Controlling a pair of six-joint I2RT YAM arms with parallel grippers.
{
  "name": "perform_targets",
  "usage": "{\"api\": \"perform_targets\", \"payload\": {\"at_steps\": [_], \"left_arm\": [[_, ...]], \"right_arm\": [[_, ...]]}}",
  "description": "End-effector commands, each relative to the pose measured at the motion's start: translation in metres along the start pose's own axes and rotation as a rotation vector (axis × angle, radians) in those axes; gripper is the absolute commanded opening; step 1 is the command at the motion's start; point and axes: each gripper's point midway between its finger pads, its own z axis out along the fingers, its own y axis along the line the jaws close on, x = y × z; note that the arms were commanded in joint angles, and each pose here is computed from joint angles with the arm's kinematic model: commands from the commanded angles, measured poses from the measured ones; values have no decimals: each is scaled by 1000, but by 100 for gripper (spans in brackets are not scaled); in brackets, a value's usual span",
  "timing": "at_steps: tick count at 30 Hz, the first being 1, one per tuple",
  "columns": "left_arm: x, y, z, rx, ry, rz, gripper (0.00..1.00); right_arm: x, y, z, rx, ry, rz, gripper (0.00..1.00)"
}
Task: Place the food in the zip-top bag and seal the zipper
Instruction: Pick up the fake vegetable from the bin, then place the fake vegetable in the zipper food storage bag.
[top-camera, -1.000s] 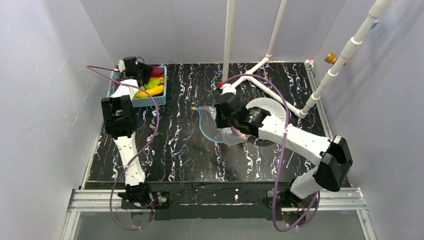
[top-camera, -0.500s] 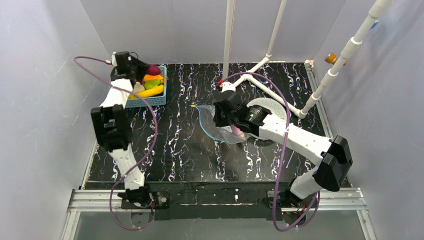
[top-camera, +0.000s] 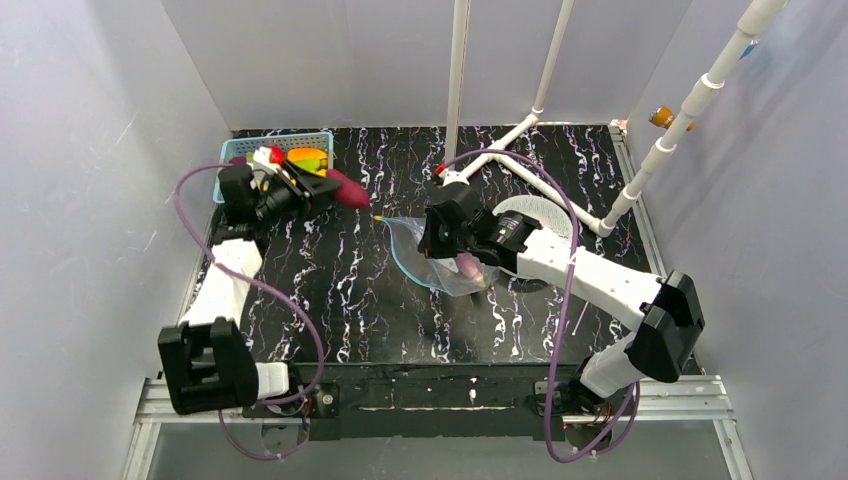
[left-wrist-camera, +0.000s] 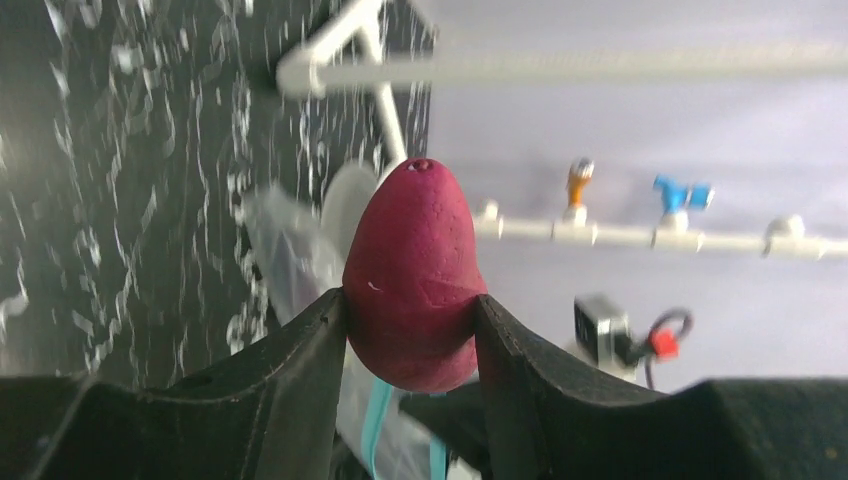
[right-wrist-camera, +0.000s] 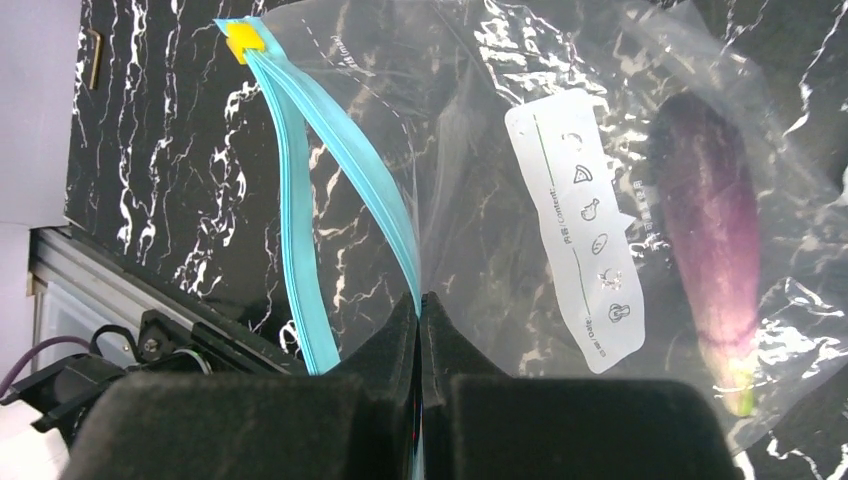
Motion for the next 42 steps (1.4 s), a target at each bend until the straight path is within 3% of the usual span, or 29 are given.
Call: {"api": "perform_targets", "payload": {"at_steps": [1, 5, 12, 27, 33, 38, 42], "left_arm": [[84, -40, -52, 93, 181, 176, 18], [134, -33, -80, 81, 202, 198, 17], [173, -23, -111, 94, 178, 186, 15], [175, 1, -110, -34, 173, 155, 15], [183, 26, -117, -171, 226, 132, 22], [193, 32, -115, -176, 282, 70, 29], [197, 21, -113, -131, 312, 40, 51]], "right_arm": [[8, 12, -2, -59, 0, 87, 1], [13, 24, 0, -102, -15, 127, 1], [10, 62, -19, -153, -48, 114, 1], [-2, 113, -44, -261, -97, 155, 1], [-8, 108, -49, -238, -135, 151, 1], [-13, 107, -49, -223, -154, 120, 1], [-11, 107, -49, -221, -151, 107, 1]]}}
